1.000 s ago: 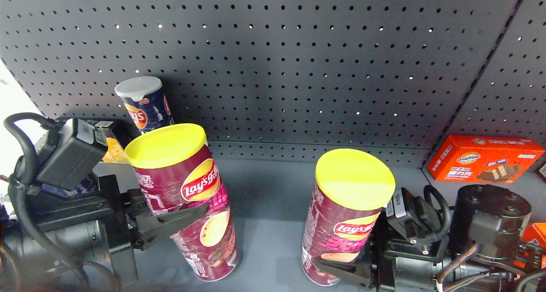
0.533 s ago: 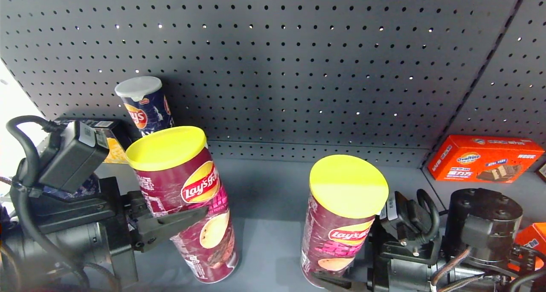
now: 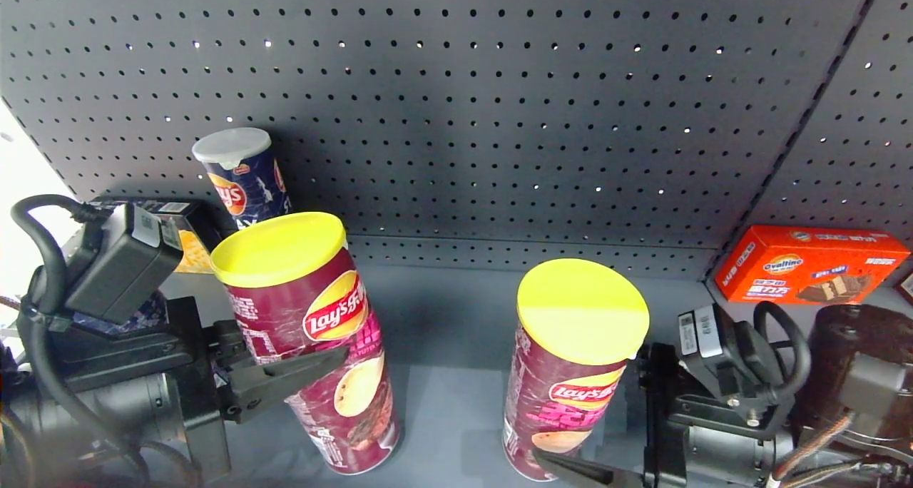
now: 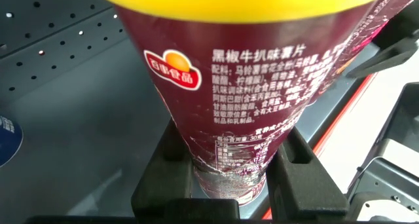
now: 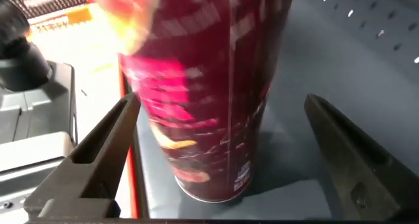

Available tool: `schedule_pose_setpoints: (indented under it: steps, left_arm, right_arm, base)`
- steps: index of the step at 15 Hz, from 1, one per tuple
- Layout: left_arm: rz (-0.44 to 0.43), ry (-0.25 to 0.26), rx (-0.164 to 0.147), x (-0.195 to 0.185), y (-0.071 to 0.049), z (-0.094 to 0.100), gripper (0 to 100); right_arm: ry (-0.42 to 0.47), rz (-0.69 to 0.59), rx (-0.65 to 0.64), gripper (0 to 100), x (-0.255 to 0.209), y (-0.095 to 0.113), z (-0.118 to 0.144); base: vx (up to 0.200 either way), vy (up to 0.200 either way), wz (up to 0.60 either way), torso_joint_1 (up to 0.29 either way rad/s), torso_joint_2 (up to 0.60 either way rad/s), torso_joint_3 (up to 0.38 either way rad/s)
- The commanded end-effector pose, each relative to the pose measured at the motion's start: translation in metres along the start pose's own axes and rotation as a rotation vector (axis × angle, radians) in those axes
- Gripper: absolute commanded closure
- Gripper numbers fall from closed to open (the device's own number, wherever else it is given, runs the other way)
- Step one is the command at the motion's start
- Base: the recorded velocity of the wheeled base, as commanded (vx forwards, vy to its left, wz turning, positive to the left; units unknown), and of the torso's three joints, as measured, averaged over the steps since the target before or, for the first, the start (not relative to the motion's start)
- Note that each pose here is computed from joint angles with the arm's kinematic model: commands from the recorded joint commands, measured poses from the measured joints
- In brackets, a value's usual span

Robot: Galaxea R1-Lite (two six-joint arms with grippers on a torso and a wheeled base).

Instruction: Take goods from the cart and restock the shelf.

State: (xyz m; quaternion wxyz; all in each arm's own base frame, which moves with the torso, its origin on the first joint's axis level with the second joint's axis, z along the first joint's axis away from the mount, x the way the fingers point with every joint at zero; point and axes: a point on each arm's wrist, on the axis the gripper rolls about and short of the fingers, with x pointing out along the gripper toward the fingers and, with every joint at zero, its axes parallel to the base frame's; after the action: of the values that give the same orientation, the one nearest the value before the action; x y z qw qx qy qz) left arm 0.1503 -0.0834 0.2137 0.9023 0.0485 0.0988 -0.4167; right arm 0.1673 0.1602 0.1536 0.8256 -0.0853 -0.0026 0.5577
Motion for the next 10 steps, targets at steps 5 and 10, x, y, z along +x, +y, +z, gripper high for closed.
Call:
schedule_pose_setpoints:
  steps: [5,10]
  left_arm:
    - [0.0,-0.002,0.001,0.0,0.0,0.0,100]
    - [-0.005,-0.001,0.0,0.0,0.0,0.0,100]
  right_arm:
    - [-0.115,-0.025,-0.056,0,-0.051,0.019,0.032]
    - [-0.165,-0.275,-0.071,0,-0.101,0.031,0.066]
  base:
    - [0.0,0.0,0.0,0.0,0.0,0.0]
    - [0.0,0.0,0.0,0.0,0.0,0.0]
